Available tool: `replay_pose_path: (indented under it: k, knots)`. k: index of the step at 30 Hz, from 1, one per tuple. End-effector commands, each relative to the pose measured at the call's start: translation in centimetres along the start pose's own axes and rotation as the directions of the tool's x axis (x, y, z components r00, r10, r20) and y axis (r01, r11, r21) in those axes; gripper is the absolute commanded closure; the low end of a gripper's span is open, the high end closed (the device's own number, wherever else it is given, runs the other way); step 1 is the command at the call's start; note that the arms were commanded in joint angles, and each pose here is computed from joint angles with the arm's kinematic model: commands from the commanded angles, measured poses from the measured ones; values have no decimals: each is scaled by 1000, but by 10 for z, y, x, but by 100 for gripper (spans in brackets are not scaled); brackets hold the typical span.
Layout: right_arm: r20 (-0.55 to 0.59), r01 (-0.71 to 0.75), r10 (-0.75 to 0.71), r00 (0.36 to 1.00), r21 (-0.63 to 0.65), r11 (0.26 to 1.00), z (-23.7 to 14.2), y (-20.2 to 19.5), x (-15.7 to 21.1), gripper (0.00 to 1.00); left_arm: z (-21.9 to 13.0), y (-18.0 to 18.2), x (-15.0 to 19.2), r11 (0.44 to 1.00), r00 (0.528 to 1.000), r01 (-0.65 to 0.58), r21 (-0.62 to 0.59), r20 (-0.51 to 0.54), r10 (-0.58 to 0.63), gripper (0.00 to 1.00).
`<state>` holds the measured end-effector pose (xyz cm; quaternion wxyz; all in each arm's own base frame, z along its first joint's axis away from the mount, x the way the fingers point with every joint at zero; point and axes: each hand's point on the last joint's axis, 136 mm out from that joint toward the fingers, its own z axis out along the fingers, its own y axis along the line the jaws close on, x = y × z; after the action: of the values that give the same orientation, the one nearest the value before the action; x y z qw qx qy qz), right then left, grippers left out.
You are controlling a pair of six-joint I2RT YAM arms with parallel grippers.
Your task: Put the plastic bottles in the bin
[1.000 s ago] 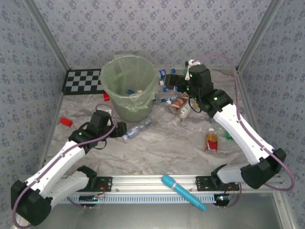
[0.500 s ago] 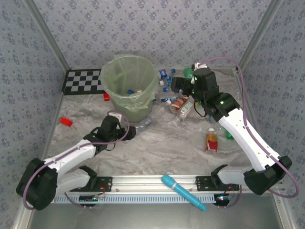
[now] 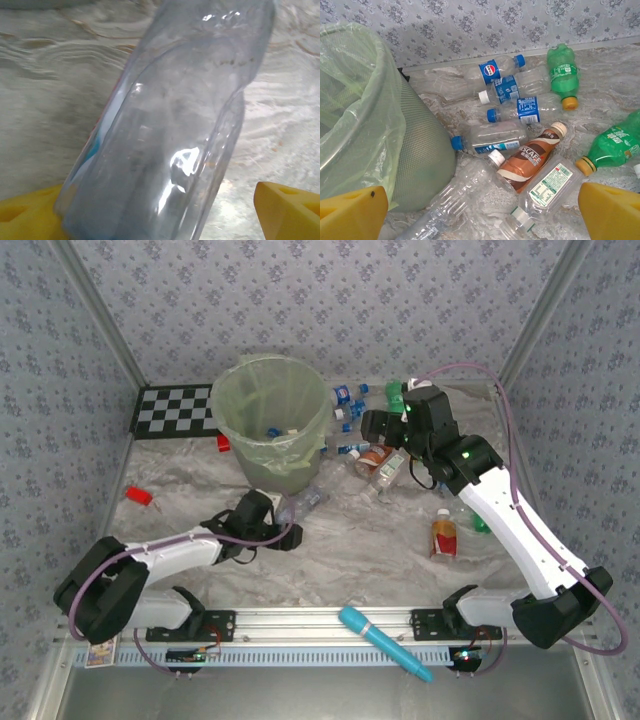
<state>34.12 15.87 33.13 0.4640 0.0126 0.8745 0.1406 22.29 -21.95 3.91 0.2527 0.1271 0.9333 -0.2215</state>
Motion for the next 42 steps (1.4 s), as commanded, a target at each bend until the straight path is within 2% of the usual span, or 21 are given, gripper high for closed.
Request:
replay_pose_path:
  k: [1,9,16,23,26,29,35,42]
  knots:
    - [27,-3,4,1000,-7,1000,-14,0,-10,0,-2,-20,-16,1000,999,-27,-8,45,27,10]
    - [10,-11,11,1000,-14,1000,-12,-4,0,0,5,-20,-13,985,993,-114,-132,-30,111,11]
    - [11,-22,22,1000,-8,1000,-15,-11,2,0,18,-24,-17,970,984,-164,-180,-104,147,15]
    - [24,-46,46,999,0,999,-19,-20,1,0,26,-25,-9,961,971,-190,-202,-183,153,29]
    - [32,-55,55,998,1,998,-20,-22,1,0,21,-24,-7,957,970,-197,-212,-185,159,35]
    - [34,-63,62,997,4,998,-20,-24,2,0,14,-24,-6,955,970,-201,-216,-176,165,46]
    - [49,-86,85,995,6,996,-18,-28,1,0,-5,-36,-10,950,969,-227,-212,-148,198,47]
    - [65,-94,93,994,18,995,-21,-32,0,0,-39,-73,-27,947,960,-278,-161,-92,266,47]
